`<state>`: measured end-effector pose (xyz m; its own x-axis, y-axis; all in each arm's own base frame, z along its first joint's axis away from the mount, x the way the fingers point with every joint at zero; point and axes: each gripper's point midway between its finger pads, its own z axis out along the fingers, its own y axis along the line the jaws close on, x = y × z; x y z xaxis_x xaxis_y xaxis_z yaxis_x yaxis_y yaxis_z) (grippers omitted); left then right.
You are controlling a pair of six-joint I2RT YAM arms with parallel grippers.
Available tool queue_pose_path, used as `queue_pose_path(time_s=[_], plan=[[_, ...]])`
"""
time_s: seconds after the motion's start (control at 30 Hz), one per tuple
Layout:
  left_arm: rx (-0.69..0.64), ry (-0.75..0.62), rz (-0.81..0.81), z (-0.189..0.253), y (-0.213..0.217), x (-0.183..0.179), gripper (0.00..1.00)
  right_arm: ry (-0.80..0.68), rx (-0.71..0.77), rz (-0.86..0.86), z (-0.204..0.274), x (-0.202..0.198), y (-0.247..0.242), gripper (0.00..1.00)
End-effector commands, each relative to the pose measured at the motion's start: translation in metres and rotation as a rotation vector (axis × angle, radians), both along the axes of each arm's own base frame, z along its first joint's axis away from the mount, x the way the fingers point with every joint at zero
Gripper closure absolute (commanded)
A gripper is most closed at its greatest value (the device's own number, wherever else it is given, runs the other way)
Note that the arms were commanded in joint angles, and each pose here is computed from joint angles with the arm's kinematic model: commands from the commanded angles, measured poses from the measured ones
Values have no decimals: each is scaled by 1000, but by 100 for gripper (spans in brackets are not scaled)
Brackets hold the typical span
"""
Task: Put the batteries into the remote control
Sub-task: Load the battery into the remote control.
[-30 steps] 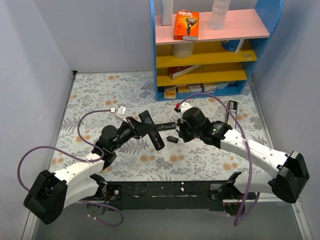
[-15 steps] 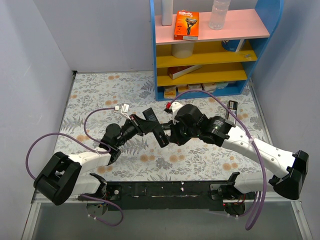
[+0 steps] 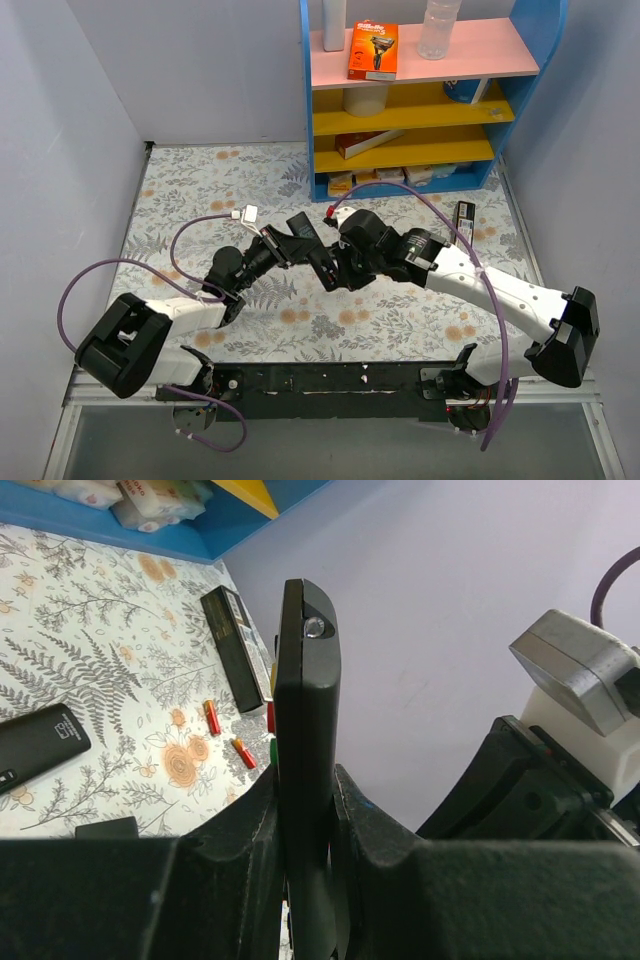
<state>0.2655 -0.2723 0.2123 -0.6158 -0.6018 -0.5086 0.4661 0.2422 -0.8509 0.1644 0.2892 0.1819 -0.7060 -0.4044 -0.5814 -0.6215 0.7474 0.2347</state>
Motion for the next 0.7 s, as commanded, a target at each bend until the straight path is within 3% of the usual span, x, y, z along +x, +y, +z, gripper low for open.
queue_pose_path(time_s=[0.0,0.57,0.67], plan=[[-90,-17,-13,22,-2,-1,100,-15,4,-48,13,9,6,99],[-155,127,8,8,-6,-1,100,-5,-89,-67,9,18,6,99],[-166,148,14,6,-5,0,100,-7,-86,-60,11,19,8,94]])
